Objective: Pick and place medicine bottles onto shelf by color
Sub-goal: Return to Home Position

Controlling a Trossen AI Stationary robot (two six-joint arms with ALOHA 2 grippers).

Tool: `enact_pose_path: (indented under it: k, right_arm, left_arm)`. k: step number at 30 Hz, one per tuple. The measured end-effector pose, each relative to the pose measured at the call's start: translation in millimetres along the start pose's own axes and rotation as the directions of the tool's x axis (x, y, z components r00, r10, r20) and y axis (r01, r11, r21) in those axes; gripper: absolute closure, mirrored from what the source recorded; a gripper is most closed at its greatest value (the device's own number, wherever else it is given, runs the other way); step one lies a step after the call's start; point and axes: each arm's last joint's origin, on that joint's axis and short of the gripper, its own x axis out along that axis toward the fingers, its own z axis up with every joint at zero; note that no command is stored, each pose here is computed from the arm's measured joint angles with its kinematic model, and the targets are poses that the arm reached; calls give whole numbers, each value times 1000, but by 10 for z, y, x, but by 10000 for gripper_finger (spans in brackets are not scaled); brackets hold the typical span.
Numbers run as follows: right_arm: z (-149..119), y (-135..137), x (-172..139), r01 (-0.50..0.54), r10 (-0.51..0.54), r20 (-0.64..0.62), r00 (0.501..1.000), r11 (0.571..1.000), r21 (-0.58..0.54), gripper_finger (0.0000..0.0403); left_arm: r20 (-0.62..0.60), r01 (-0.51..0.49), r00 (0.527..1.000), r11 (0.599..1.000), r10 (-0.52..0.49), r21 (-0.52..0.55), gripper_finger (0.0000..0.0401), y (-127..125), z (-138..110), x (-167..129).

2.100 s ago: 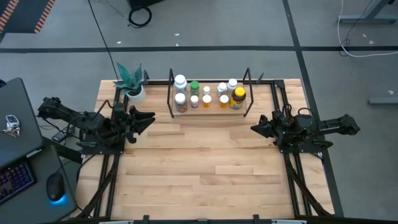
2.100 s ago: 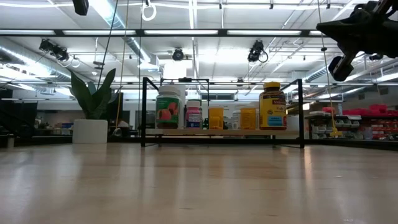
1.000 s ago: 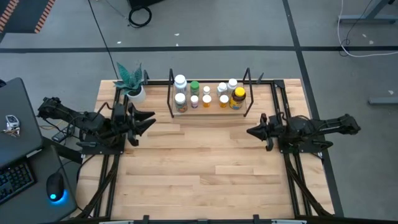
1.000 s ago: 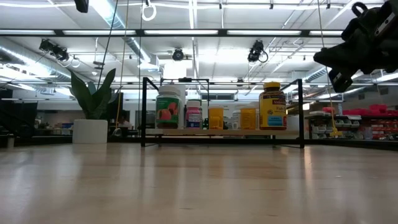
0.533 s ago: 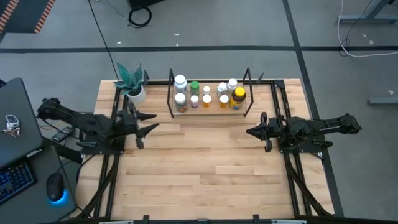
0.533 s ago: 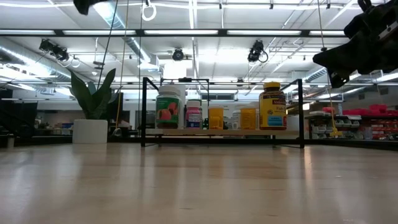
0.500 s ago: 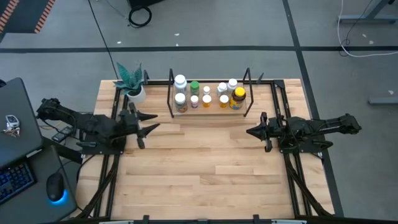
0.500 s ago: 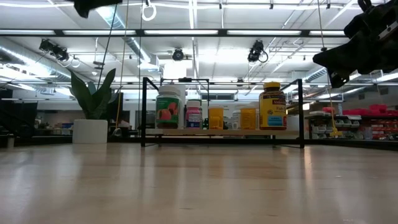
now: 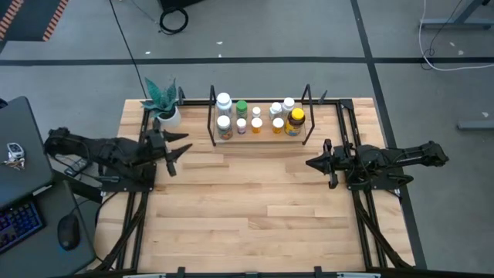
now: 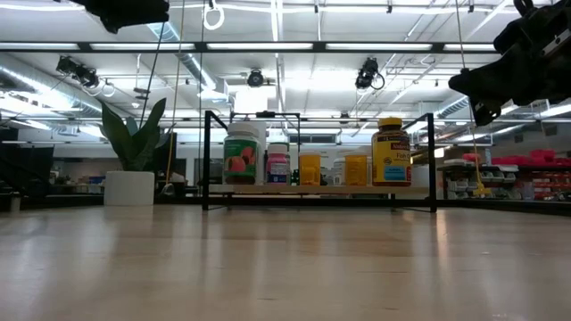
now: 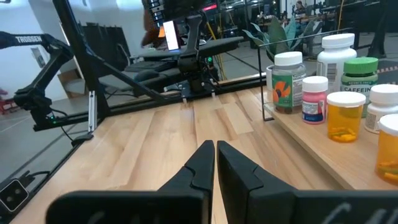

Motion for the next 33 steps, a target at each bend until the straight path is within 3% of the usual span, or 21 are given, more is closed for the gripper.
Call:
enact_pose_path:
  k: [12, 18, 23, 28, 33]
  right_arm:
    - [0, 0, 0, 0, 0, 0, 1000, 1000, 0, 378]
    - [0, 0, 0, 0, 0, 0, 1000, 1000, 0, 378]
    - [0, 0, 0, 0, 0, 0, 1000, 1000, 1, 376]
    - [0, 0, 0, 0, 0, 0, 1000, 1000, 1, 376]
    - [-1, 0, 0, 0, 0, -1, 1000, 1000, 1, 376]
  left_arm:
    - [23, 20, 1000, 999, -19, -46, 229, 200, -84, -221]
    - [107, 102, 991, 980, -84, -170, 229, 110, -560, -154]
    - [198, 116, 978, 960, -66, -255, 229, 53, -914, -96]
    - [204, 52, 979, 949, 13, -310, 229, 59, -1144, -80]
    - [164, 39, 986, 944, 17, -328, 229, 51, -1232, -69]
